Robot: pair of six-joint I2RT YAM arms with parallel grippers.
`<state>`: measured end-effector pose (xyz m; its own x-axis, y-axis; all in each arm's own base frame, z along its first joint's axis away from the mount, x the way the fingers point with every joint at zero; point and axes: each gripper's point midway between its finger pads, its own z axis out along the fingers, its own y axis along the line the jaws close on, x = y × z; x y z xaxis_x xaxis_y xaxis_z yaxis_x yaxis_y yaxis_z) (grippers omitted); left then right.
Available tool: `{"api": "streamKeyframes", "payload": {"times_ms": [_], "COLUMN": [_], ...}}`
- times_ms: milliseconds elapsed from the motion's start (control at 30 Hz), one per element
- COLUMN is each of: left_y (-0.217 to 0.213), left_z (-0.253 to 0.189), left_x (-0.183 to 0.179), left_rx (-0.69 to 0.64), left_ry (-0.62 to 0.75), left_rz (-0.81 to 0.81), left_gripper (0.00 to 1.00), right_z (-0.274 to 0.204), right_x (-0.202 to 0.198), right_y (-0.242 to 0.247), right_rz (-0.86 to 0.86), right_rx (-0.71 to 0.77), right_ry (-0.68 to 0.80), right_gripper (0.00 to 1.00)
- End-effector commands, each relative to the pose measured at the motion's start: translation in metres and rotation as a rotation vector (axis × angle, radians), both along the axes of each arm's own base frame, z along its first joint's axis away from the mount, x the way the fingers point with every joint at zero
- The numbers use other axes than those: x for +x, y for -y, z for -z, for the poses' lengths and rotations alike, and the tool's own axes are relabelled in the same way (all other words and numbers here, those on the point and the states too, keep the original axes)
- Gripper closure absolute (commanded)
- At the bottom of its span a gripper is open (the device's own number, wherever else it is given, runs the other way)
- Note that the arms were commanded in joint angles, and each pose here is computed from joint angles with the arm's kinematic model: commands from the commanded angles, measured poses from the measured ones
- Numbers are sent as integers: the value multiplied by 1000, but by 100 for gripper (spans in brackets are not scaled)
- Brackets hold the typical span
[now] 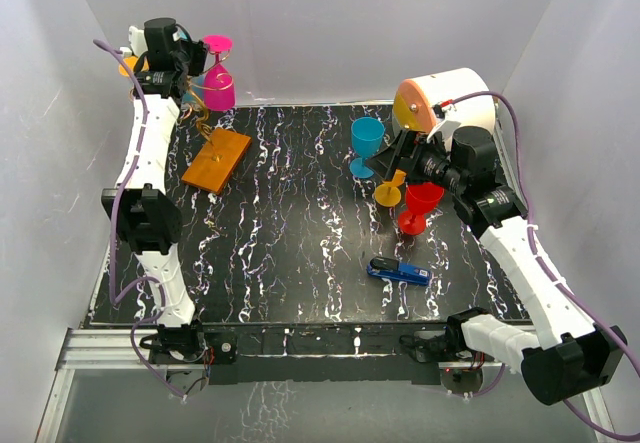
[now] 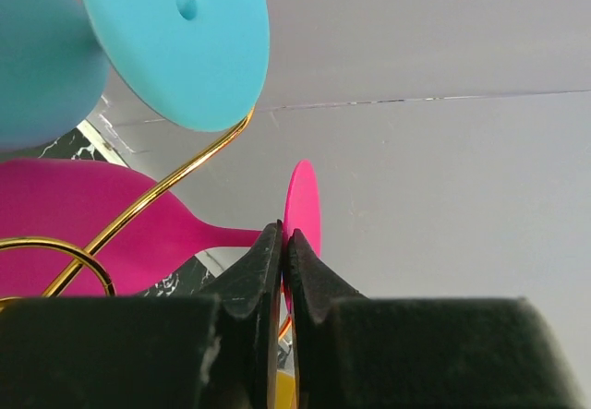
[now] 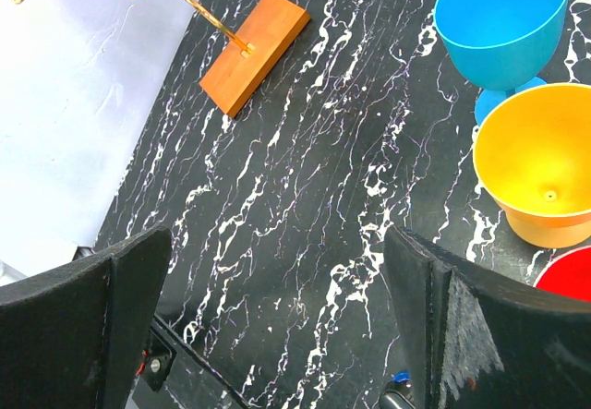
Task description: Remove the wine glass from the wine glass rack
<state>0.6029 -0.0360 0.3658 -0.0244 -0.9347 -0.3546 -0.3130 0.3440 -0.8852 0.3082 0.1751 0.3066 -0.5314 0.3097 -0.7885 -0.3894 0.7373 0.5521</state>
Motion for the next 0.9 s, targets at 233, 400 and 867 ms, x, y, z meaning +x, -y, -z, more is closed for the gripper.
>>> {"api": "streamKeyframes", "payload": {"times_ms": [233,400,867], "left_y": [10,16,22], "left_z": [-49,-51,-67], "left_x": [-18,-21,-40], "left_rx": [-91,-107,-111], "left_ry": [126,137,171], "left_rz": [78,108,154], "left_gripper": [100,100,100], "right_z": [-21,-21,-22], "right_x": [1,0,-2], "right_y": [3,3,0], "right_rz": [9,8,-4], "right_rx": [16,17,34], "right_ry": [86,83,79], "right_gripper": [2,2,2]}}
